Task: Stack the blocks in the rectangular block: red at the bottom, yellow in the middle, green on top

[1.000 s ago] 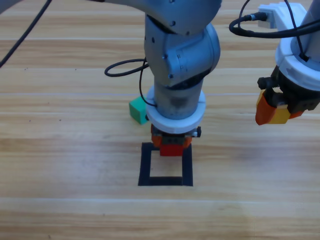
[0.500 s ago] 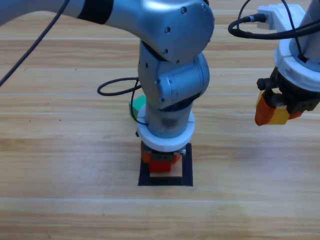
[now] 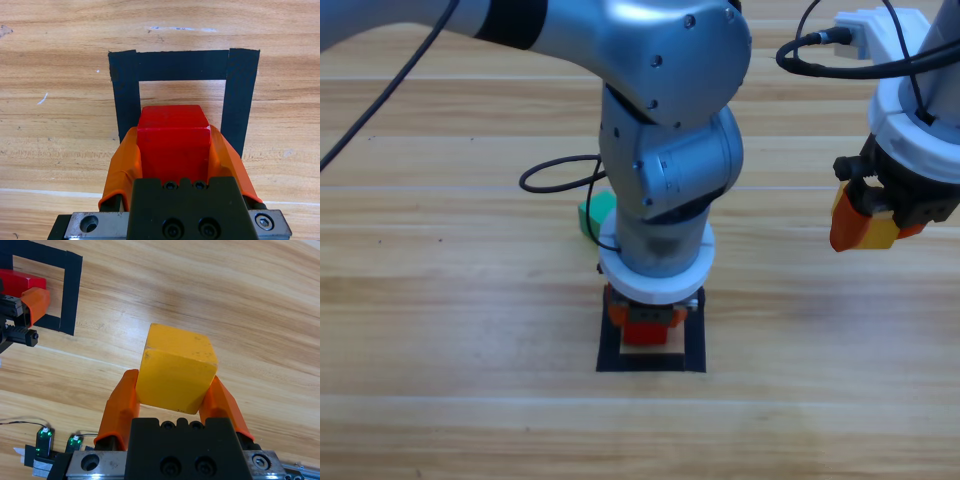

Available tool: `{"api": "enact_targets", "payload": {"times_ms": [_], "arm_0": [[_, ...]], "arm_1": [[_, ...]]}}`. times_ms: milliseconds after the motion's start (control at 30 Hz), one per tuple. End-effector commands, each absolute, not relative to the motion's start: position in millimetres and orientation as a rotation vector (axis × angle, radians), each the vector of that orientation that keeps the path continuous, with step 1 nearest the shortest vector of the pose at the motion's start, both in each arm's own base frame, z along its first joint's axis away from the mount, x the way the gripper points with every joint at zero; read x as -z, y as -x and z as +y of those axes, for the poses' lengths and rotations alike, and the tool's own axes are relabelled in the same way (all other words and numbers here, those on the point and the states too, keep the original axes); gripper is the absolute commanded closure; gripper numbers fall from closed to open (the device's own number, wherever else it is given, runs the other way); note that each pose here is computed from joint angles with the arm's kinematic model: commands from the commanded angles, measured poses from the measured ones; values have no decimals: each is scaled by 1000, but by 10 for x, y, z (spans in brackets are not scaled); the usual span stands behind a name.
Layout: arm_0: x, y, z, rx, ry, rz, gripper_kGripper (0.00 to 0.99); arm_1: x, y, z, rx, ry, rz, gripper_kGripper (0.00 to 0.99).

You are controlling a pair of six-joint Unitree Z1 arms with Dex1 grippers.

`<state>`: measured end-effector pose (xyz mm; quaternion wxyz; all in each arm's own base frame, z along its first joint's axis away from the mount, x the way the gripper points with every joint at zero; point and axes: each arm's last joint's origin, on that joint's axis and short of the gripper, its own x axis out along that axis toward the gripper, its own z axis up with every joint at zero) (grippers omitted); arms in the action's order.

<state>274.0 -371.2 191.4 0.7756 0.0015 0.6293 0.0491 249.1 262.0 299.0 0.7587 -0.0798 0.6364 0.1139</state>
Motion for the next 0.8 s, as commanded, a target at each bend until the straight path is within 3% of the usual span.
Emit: {"api": "enact_targets", "payload": {"times_ms": [33, 800], "arm_0": [[-1929, -2586, -3816, -66, -8, 1358, 990], [-1814, -2597, -3832, -107, 18, 1363, 990]], "arm_1": [[-2711, -2657, 2636, -179, 214, 1446, 824], [-2695, -2673, 2641, -173, 217, 1446, 824]]}}
